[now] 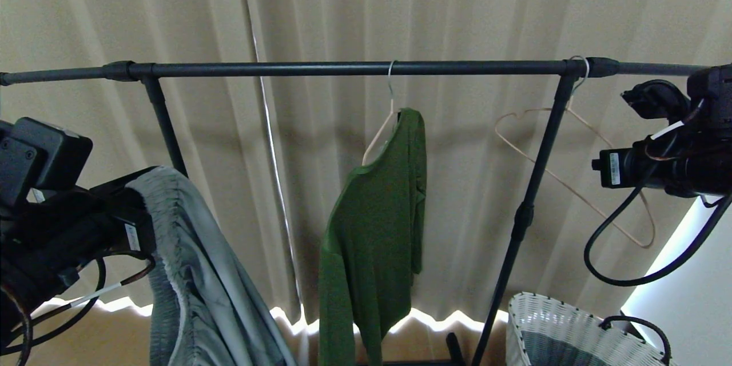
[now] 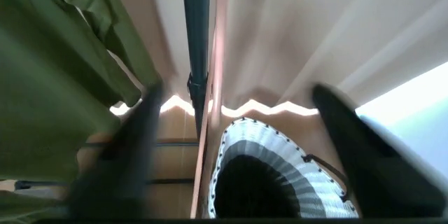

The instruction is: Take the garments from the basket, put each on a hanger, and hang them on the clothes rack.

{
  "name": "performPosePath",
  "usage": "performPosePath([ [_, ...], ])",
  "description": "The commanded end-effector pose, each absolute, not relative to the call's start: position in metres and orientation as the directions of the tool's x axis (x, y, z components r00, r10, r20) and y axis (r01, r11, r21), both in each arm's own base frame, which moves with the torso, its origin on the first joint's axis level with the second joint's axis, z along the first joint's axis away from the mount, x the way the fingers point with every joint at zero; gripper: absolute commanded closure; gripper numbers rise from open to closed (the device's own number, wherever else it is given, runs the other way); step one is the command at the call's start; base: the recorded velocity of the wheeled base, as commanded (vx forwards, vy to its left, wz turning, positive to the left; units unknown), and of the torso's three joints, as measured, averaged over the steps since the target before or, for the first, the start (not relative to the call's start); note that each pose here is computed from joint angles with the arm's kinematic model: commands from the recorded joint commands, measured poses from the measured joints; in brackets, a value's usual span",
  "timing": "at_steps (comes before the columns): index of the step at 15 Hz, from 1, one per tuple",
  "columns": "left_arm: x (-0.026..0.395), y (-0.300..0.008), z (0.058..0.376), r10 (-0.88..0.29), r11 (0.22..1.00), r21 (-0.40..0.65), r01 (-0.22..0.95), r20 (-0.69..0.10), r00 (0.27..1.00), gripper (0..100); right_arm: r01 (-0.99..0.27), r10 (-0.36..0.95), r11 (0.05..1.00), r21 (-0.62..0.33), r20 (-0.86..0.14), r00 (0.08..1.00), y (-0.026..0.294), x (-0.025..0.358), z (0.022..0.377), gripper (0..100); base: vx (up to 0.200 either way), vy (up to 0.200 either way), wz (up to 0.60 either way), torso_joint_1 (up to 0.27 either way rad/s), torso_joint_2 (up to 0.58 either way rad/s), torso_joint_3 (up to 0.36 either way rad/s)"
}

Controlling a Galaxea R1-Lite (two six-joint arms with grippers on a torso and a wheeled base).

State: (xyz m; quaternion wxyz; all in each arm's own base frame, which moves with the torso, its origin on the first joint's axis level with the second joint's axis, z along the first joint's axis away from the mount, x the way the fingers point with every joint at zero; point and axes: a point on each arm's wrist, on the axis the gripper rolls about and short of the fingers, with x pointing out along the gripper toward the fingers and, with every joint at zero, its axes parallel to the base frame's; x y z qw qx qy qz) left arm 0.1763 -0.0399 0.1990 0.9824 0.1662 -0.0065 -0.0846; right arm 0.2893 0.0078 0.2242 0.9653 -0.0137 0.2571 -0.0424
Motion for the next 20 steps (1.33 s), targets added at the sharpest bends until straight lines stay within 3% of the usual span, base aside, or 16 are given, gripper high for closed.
performPosePath([
  [1, 0.175, -0.04, 0.2, -0.168, 0.931, 0.327, 0.162, -0.009, 0.986, 100, 0.088, -0.101, 0.995, -0.049, -0.456, 0.884, 0.007, 0.278, 0.237, 100, 0.0, 0.0, 0.0, 0.0, 0.0, 0.0],
  [9, 0.174, -0.039, 0.197, -0.166, 0.929, 0.331, 0.164, -0.021, 0.986, 100, 0.127, -0.137, 0.991, -0.052, -0.383, 0.914, 0.004, 0.221, 0.252, 100, 0.0, 0.0, 0.0, 0.0, 0.0, 0.0],
  [15, 0.169, -0.036, 0.192, -0.157, 0.934, 0.33, 0.135, 0.041, 0.987, 100, 0.129, -0.138, 0.99, -0.049, -0.329, 0.934, 0.003, 0.176, 0.244, 100, 0.0, 0.0, 0.0, 0.0, 0.0, 0.0],
  [20, 0.169, -0.037, 0.192, -0.157, 0.934, 0.33, 0.135, 0.043, 0.987, 100, 0.128, -0.138, 0.99, -0.054, -0.349, 0.927, 0.002, 0.169, 0.236, 100, -0.2, 0.0, 0.0, 0.0, 0.0, 0.002],
])
